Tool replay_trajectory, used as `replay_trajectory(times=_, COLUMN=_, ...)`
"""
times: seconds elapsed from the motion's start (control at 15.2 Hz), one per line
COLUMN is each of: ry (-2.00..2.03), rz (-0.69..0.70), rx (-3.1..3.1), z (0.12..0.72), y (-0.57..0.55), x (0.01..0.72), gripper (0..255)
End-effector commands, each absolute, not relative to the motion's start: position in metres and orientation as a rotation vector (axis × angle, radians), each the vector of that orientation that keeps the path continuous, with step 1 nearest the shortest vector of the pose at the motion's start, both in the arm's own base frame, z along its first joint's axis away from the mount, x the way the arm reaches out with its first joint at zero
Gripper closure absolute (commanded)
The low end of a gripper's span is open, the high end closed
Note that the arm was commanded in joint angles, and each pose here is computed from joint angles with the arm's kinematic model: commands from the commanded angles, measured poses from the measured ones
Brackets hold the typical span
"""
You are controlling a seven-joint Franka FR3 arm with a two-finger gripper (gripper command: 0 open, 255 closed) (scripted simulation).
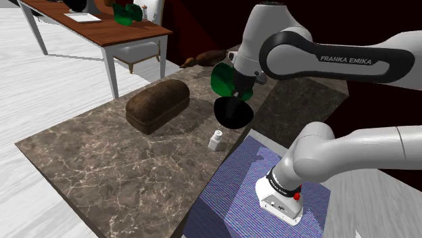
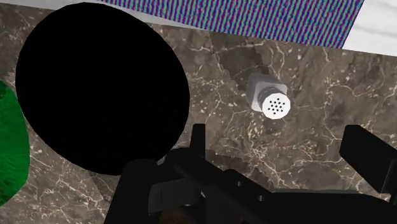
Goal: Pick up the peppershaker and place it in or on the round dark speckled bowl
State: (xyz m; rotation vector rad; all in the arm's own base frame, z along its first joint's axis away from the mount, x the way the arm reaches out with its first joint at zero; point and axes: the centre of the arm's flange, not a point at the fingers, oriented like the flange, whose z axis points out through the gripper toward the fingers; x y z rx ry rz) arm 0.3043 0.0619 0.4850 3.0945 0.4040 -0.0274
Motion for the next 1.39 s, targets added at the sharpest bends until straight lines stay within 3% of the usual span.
replay_trajectory(times=0.0, ry=0.455, rz=0.019, rx=3.088, z=0.460, y=0.070, x=0.304, gripper=0)
replay_trajectory(times=0.4, ry=0.607, rz=0.138, rx=3.063, z=0.386, y=0.096, x=0.305, gripper=0)
replay_trajectory(times=1.32, ry=0.618, rz=0.147, rx=3.060, z=0.341, y=0.098, x=0.309, gripper=0)
